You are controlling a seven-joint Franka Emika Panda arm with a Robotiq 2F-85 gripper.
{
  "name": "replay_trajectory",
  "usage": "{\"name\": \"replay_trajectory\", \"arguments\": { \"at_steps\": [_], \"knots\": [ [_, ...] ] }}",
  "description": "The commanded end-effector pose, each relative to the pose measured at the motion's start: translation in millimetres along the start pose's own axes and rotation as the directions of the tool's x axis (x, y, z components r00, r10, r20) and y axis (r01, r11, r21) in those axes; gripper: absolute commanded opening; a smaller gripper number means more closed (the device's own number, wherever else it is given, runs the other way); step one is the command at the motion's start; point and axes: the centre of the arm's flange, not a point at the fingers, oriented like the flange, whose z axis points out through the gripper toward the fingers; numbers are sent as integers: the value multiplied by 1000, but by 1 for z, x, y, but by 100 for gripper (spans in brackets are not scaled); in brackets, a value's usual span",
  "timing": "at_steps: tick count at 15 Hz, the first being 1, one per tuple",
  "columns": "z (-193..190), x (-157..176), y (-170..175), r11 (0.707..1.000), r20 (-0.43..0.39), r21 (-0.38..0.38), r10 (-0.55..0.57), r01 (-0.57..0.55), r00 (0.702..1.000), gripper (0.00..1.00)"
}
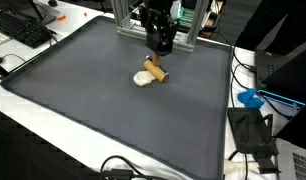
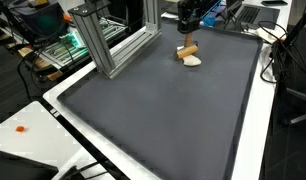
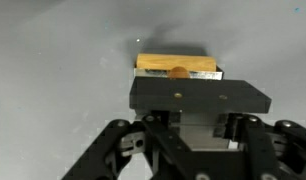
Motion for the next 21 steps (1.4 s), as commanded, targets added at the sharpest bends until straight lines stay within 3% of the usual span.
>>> {"name": "replay_trajectory", "arguments": {
  "at_steps": [1, 5, 7, 14, 21],
  "knots": [
    [-15, 1, 12, 994, -24, 22, -109, 110, 994, 34],
    [-33, 10, 20, 967, -41, 36, -250, 252, 967, 34],
    [-36, 14, 24, 933, -49, 38, -355, 357, 934, 34],
    [-25, 21, 26, 745, -69, 15, -664, 666, 744, 34],
    [-6, 17, 23, 563, -79, 0, -824, 826, 562, 34]
  ]
}}
